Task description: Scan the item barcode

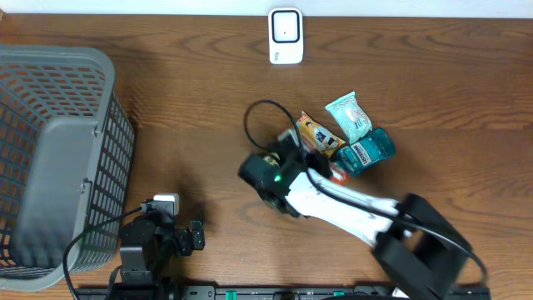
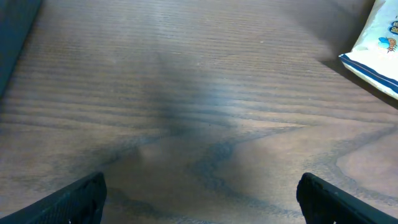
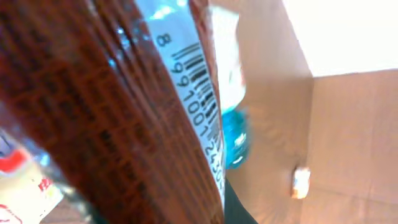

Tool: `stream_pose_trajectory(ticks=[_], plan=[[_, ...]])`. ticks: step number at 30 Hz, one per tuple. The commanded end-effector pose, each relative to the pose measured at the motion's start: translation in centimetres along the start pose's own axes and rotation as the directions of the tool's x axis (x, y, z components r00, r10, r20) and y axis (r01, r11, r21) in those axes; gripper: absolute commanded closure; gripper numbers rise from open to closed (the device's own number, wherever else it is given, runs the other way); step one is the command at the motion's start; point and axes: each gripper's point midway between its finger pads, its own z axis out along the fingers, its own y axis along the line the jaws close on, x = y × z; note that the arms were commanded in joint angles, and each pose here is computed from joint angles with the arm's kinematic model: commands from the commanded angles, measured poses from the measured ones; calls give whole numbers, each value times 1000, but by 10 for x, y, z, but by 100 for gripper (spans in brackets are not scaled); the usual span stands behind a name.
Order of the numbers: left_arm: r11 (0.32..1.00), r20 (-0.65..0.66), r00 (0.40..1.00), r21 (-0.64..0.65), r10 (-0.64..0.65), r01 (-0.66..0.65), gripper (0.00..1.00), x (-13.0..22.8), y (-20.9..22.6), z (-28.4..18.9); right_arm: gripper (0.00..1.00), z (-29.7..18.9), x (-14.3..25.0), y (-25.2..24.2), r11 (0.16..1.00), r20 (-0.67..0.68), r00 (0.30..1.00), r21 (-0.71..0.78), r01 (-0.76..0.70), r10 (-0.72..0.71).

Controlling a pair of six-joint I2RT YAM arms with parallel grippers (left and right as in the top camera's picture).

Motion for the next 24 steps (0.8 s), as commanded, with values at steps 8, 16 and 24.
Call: stream_pose_trajectory(ticks=[8,16,24], plan=[[1000,-16,1000,1,8,-8,2,5,0,1,99,-37,-25,61,799,244,921,-461,386,-305],[1000,-16,1000,1,8,-8,2,5,0,1,94,-2,-17,78,819,208,907,-393,419,-365],[1000,-16,1000,1,8,-8,2,5,0,1,51,6,-27,78,860,192,940,-382,337,-283]])
